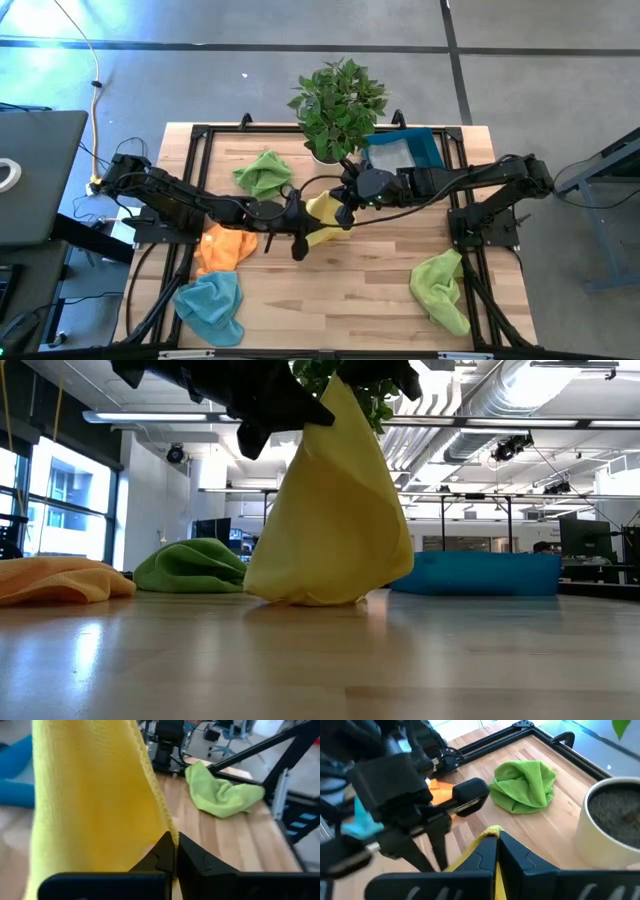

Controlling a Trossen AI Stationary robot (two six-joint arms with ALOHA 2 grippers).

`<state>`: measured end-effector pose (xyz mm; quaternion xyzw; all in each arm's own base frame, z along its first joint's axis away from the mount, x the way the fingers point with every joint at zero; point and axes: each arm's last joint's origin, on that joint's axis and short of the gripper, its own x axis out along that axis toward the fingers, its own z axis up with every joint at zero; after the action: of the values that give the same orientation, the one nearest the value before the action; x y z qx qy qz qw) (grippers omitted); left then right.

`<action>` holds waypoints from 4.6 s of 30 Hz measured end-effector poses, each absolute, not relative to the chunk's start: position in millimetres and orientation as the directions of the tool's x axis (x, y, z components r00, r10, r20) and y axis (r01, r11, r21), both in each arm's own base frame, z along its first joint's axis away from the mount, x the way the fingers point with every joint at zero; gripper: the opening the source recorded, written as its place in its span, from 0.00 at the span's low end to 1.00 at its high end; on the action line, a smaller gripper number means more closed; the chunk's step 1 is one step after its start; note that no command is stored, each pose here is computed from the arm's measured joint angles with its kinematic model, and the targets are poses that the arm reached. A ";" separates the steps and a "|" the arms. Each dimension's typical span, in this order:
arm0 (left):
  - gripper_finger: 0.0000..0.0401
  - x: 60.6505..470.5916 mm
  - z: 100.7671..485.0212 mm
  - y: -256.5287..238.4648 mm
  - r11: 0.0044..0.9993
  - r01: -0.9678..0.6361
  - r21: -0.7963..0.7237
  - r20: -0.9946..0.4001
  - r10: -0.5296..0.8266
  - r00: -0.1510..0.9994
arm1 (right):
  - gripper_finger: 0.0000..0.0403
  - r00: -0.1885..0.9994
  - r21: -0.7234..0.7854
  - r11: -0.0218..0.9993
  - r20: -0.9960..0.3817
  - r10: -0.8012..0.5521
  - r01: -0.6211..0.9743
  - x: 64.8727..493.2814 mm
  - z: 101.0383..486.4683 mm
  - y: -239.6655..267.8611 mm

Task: Sort microfiber towel by color & place in baskets
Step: Fold the yellow towel

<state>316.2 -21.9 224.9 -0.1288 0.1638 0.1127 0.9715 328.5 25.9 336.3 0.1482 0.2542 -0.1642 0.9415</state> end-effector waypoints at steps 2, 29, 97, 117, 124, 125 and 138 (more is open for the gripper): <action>0.00 315.8 224.9 -27.9 0.925 -0.255 -0.283 -0.349 0.148 0.925 | 0.01 0.812 0.138 0.929 -0.541 -0.220 0.343 327.8 335.1 26.2; 0.00 281.4 187.1 -73.6 0.687 -0.430 -0.586 -0.750 -0.258 0.610 | 0.28 0.793 -0.034 0.957 -0.570 0.217 -0.287 308.1 213.8 40.1; 0.00 275.2 188.2 -97.3 0.671 -0.393 -0.629 -0.736 -0.349 0.581 | 0.22 -0.052 0.191 0.669 -0.974 0.222 -0.719 369.3 162.7 42.8; 0.00 273.7 188.2 -101.4 0.668 -0.394 -0.631 -0.736 -0.355 0.577 | 0.37 0.203 0.178 0.912 -0.942 0.267 -0.369 394.8 169.6 -13.9; 0.00 273.7 188.2 -101.3 0.682 -0.381 -0.625 -0.736 -0.351 0.579 | 0.40 0.190 0.289 0.879 -0.905 0.380 -0.380 393.6 170.5 -9.6; 0.00 273.8 188.2 -101.3 0.685 -0.377 -0.623 -0.736 -0.351 0.579 | 0.40 0.188 0.290 0.877 -0.905 0.381 -0.383 393.6 170.5 -8.4; 0.00 274.2 188.1 -100.3 0.692 -0.379 -0.614 -0.738 -0.333 0.587 | 0.37 0.131 0.232 0.911 -0.948 0.290 -0.341 392.8 157.5 -8.3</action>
<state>274.2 -100.3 188.1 -0.3921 0.4543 0.0143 0.7998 392.8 -8.3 157.5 -0.0204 0.6248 0.2100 0.7518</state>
